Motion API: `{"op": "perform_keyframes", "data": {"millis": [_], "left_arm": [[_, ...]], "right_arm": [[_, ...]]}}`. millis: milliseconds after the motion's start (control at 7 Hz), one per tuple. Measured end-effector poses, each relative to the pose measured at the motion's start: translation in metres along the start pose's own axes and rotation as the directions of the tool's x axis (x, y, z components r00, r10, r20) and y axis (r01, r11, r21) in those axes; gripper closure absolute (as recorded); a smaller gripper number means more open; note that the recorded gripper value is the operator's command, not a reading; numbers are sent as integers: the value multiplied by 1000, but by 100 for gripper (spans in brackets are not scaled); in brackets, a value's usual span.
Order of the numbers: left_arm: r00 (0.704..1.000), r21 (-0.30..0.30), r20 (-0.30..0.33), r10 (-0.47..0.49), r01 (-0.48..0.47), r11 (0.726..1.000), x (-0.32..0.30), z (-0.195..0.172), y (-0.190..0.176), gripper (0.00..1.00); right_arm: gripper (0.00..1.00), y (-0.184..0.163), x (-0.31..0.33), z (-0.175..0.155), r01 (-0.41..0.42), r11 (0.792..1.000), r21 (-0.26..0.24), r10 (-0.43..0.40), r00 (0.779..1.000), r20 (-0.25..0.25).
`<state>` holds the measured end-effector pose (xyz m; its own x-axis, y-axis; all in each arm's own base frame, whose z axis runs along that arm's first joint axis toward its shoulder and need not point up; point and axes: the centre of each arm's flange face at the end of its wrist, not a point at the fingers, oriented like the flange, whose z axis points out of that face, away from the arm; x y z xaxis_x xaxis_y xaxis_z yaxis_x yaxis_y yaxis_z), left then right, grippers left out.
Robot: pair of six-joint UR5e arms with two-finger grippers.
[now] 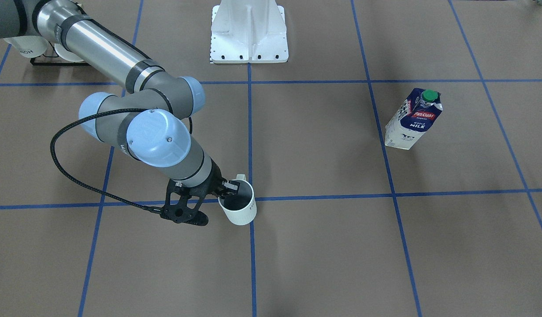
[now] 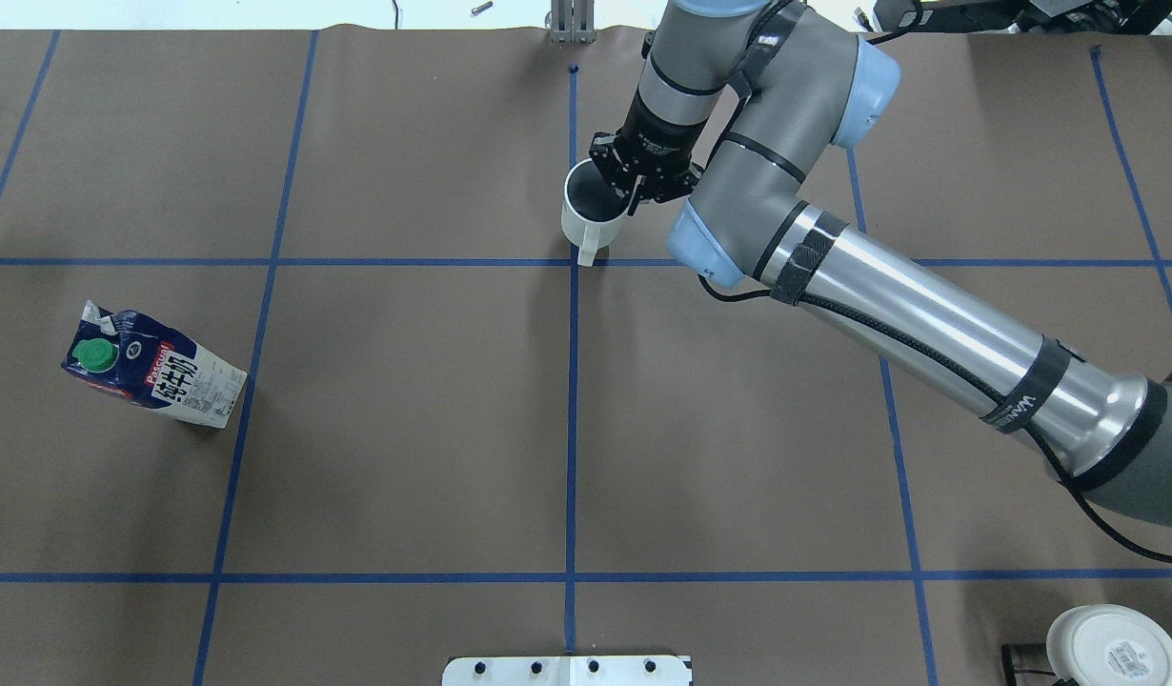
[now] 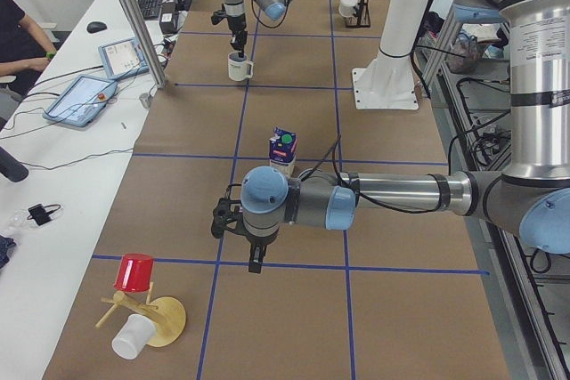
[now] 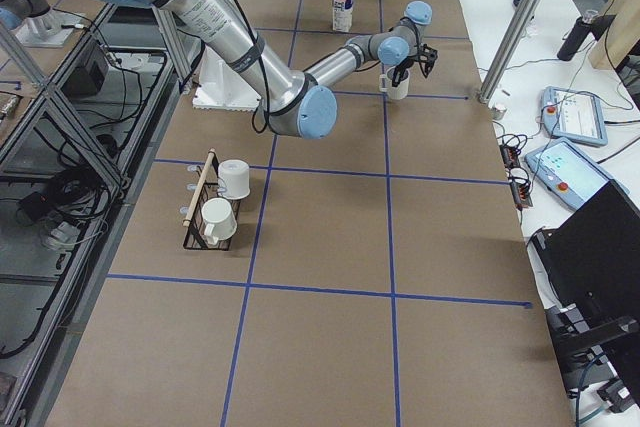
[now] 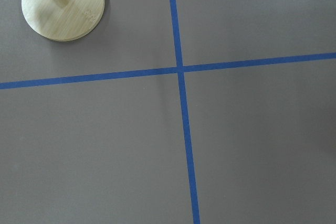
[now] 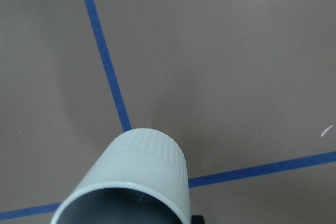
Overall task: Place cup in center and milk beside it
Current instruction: 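Lower the mug onto the center grid crossing and open the right gripper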
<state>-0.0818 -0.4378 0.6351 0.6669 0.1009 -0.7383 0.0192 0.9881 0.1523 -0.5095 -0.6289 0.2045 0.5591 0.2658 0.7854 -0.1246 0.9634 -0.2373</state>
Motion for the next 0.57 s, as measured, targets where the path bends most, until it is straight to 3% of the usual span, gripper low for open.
{"op": "perform_keyframes", "data": {"millis": [286, 429, 571], "left_arm": [[1000, -8, 0, -5, 5, 1000, -4, 4, 2, 1], [1000, -11, -1, -8, 8, 1000, -6, 5, 2, 1], [1000, -13, -1, -9, 9, 1000, -7, 6, 3, 1]], "right_arm": [[99, 13, -5, 9, 0, 1000, -23, -1, 1000, -11], [85, 16, -3, 13, -2, 1000, -30, 1, 1000, -18], [49, 17, -1, 18, -9, 999, -36, 8, 1000, -30]]}}
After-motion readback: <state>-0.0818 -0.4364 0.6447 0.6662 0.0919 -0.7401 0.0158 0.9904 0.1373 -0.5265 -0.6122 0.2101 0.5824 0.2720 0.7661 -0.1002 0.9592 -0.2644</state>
